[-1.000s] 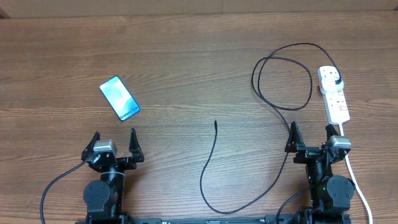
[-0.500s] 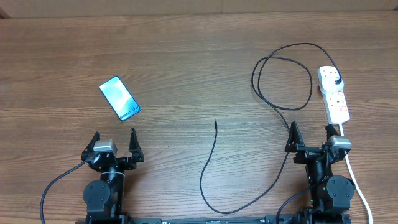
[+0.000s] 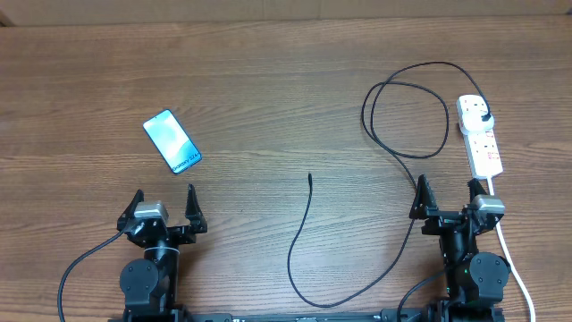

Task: Plug charger to phone and switch on socket

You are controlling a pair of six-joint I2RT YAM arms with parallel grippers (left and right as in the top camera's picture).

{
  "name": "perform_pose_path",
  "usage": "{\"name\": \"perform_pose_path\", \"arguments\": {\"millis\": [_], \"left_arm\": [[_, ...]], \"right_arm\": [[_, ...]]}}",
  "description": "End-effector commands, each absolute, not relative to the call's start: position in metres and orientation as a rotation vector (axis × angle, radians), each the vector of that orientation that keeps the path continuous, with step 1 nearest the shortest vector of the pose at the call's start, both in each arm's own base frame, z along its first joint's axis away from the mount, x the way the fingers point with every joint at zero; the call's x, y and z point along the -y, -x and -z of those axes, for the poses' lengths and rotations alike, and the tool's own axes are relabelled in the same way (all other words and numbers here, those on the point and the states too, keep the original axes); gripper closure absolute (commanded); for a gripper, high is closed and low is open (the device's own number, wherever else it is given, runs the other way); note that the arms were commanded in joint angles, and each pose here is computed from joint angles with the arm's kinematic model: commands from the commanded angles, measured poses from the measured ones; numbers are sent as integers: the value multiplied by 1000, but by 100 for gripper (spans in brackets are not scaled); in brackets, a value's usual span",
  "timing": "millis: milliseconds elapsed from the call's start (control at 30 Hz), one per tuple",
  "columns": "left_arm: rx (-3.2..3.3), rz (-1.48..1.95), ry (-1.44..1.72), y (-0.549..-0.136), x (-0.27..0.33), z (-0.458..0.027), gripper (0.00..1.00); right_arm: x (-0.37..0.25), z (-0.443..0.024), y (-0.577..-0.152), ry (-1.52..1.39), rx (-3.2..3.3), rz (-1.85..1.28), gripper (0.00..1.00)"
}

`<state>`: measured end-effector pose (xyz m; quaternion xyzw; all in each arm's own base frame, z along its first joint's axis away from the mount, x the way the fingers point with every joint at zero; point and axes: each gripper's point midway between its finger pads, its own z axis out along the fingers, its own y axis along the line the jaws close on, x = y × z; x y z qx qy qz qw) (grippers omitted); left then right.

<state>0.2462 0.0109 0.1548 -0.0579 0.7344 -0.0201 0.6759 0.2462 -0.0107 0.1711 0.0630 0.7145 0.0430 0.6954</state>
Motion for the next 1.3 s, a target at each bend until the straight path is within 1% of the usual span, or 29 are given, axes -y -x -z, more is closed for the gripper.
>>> {"name": "perform_pose_path", "arguments": {"millis": [0,633,1033,1267], "left_arm": [[-1643,57,136,-246,-11,-156,0],[-1701,73,123,-240,-7,-158,1],[-1671,28,145,-229,-14,-196,1],[-1660,28,146,-226,-14,-204,0]], "right_arm": [[10,-170,-246,-139,-1588,-102,0],[10,-170,-246,-139,-1588,-102,0],[10,-170,-246,-139,-1588,-102,0],[10,-170,-246,-139,-1588,-102,0]]}}
